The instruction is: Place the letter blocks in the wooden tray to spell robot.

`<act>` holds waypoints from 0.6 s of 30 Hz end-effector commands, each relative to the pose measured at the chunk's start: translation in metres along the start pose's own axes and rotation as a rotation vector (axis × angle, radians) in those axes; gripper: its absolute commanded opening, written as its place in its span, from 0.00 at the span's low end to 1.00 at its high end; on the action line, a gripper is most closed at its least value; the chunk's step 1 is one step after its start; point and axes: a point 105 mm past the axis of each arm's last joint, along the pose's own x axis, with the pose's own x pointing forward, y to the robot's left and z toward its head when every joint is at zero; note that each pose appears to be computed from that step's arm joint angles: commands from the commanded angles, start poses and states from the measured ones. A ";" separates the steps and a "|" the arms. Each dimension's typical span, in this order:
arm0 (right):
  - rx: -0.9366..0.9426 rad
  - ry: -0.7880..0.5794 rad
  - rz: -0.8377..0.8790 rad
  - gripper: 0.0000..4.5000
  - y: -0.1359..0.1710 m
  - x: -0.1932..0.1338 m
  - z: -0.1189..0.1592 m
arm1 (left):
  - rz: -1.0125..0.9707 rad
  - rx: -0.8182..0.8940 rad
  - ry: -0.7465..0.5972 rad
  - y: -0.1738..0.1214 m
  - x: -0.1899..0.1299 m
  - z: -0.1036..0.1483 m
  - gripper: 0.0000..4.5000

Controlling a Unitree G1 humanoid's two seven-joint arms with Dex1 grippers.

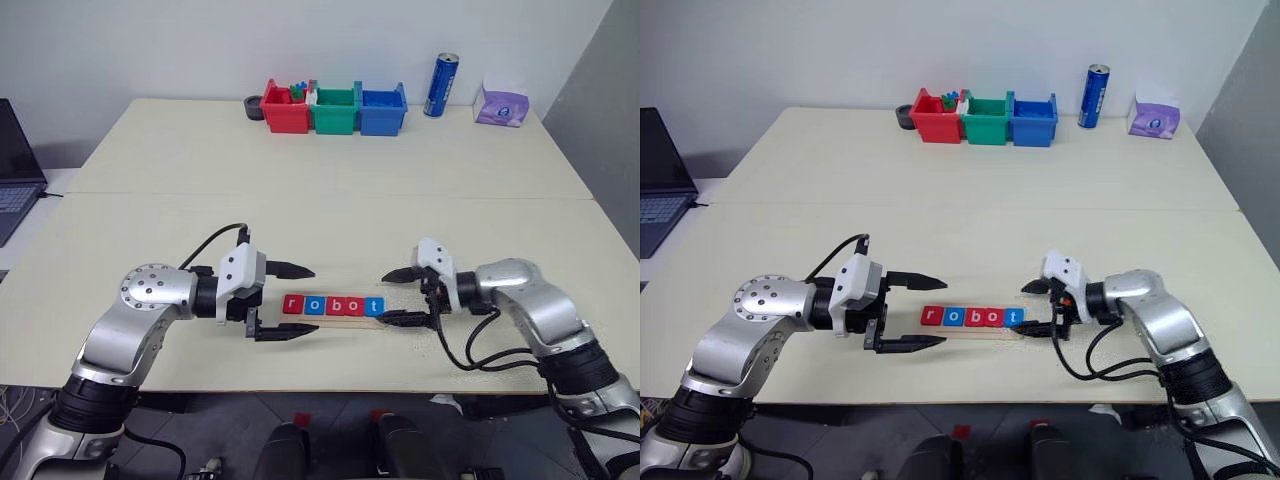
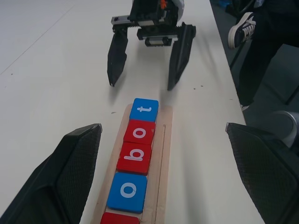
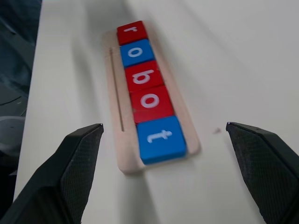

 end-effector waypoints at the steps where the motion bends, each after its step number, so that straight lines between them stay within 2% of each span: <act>1: -0.034 -0.014 -0.024 0.87 -0.003 -0.011 -0.001 | -0.003 0.026 -0.016 -0.002 0.001 0.005 1.00; 6: -0.041 0.004 -0.024 0.48 -0.001 -0.004 -0.015 | -0.010 0.025 -0.022 -0.002 0.004 0.005 1.00; 12: -0.061 0.007 -0.023 0.00 -0.001 0.000 -0.017 | -0.005 0.025 -0.019 -0.001 0.003 0.005 1.00; 18: -0.085 0.020 0.003 0.00 0.006 0.008 -0.018 | 0.004 0.025 -0.018 -0.002 0.002 0.006 1.00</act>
